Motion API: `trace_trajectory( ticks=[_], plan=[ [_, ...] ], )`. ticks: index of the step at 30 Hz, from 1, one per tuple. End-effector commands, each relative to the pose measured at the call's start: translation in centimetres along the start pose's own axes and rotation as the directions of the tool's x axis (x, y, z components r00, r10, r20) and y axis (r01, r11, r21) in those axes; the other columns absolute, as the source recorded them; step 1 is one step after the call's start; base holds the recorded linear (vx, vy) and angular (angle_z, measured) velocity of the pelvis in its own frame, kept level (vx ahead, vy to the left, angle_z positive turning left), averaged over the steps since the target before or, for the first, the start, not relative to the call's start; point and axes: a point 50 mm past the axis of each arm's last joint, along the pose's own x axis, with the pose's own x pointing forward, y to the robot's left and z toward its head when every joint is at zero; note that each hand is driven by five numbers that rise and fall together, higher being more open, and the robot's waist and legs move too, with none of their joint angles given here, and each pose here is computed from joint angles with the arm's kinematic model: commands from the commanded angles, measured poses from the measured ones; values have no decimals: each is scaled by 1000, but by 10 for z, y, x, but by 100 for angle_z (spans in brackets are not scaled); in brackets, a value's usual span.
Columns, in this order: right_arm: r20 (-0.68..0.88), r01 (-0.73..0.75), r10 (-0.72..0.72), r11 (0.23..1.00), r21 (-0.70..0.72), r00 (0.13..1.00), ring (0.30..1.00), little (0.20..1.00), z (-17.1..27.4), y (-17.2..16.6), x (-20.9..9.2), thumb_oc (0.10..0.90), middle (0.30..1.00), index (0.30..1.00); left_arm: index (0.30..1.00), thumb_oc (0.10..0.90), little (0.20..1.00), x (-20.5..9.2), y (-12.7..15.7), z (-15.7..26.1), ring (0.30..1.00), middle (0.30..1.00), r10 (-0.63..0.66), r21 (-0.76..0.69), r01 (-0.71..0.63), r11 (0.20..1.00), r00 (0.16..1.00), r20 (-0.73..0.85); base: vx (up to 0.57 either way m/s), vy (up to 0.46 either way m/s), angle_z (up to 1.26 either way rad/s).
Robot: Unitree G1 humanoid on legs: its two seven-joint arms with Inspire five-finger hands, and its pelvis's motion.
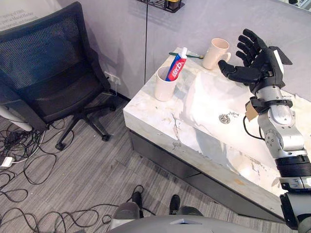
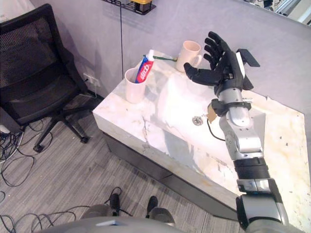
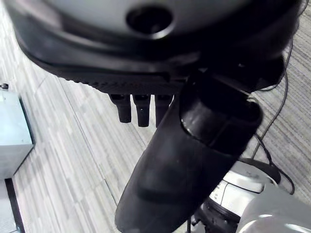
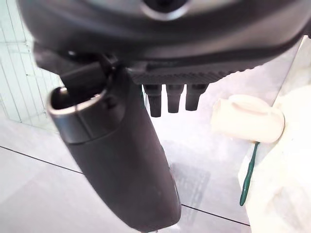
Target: Organize the bathroom.
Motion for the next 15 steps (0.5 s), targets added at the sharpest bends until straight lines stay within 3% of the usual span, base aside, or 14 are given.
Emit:
trace_trajectory(
  ticks=[1, 15],
  plan=[
    [425, 112, -93, 994, -20, 900, 900, 900, 87, -16, 14, 800, 900, 900, 900, 800, 900, 6, 23, -37, 900, 900, 79, 32, -75, 997, 983, -165, 0, 0, 0],
    [628, 289, -247, 957, 36, 738, 900, 900, 135, -52, -11, 800, 900, 900, 900, 800, 900, 12, 23, -51, 900, 900, 60, 20, -57, 998, 984, -171, 2, 19, -5]
  ],
)
